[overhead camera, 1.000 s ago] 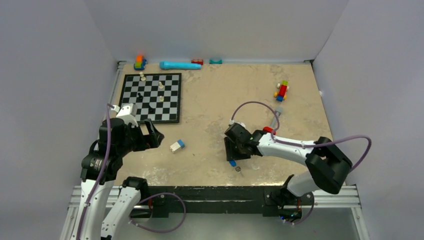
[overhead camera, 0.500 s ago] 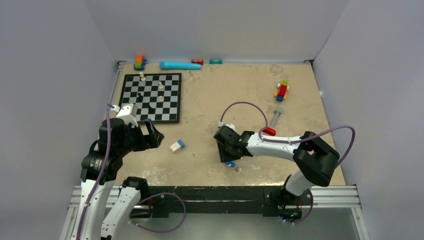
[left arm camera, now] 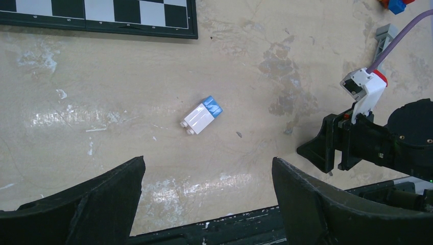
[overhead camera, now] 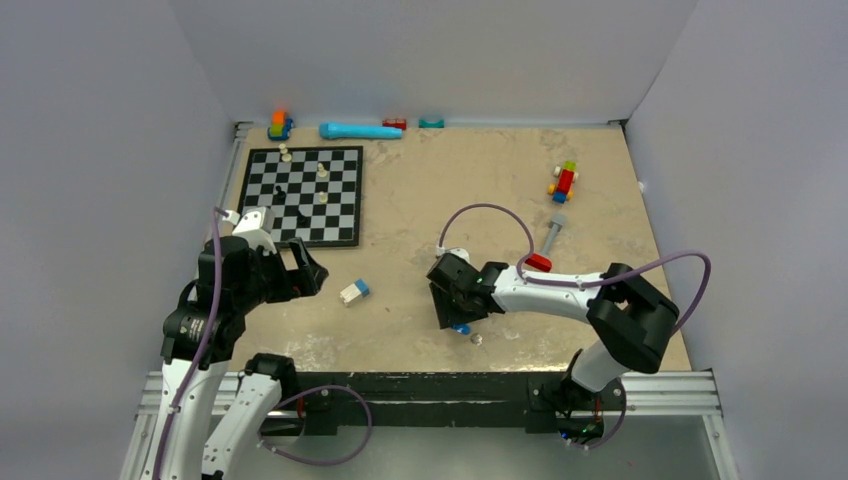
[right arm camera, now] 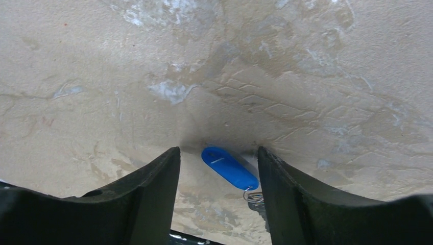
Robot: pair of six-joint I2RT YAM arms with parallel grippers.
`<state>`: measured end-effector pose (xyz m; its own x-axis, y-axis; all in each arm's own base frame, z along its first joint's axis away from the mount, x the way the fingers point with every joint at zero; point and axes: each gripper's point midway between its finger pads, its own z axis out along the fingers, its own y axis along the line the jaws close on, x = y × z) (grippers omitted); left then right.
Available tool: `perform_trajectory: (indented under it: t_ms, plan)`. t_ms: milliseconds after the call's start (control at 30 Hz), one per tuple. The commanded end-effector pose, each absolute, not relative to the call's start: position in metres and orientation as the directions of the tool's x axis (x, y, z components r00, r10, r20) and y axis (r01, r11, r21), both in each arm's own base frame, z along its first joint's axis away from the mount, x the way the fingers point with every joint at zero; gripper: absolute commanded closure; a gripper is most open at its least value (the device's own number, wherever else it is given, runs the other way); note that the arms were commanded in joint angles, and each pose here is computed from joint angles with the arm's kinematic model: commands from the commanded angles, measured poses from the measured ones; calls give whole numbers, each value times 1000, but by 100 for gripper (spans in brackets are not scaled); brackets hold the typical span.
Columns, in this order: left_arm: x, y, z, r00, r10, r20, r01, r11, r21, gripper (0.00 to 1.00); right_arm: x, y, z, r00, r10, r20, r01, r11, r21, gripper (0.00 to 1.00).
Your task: Remove the keys from the keyring
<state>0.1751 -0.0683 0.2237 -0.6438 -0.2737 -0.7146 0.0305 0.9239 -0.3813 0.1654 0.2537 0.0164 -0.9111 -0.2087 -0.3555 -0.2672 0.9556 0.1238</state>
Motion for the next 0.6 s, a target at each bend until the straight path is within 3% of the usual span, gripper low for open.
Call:
perform_trajectory:
  t_ms: [0, 333, 567]
  plan:
    - [178, -71, 228, -628, -254, -736, 67, 924, -376, 3, 161, 230, 10, -908, -245, -340, -272, 962, 34, 41]
    - [179, -71, 227, -628, -252, -736, 68, 924, -375, 3, 154, 220, 5, -916, -268, -299, -280, 960, -2, 42]
    - [179, -71, 228, -626, -251, -738, 71, 924, -375, 4, 143, 225, -3, -919, -296, -262, -312, 950, 21, 54]
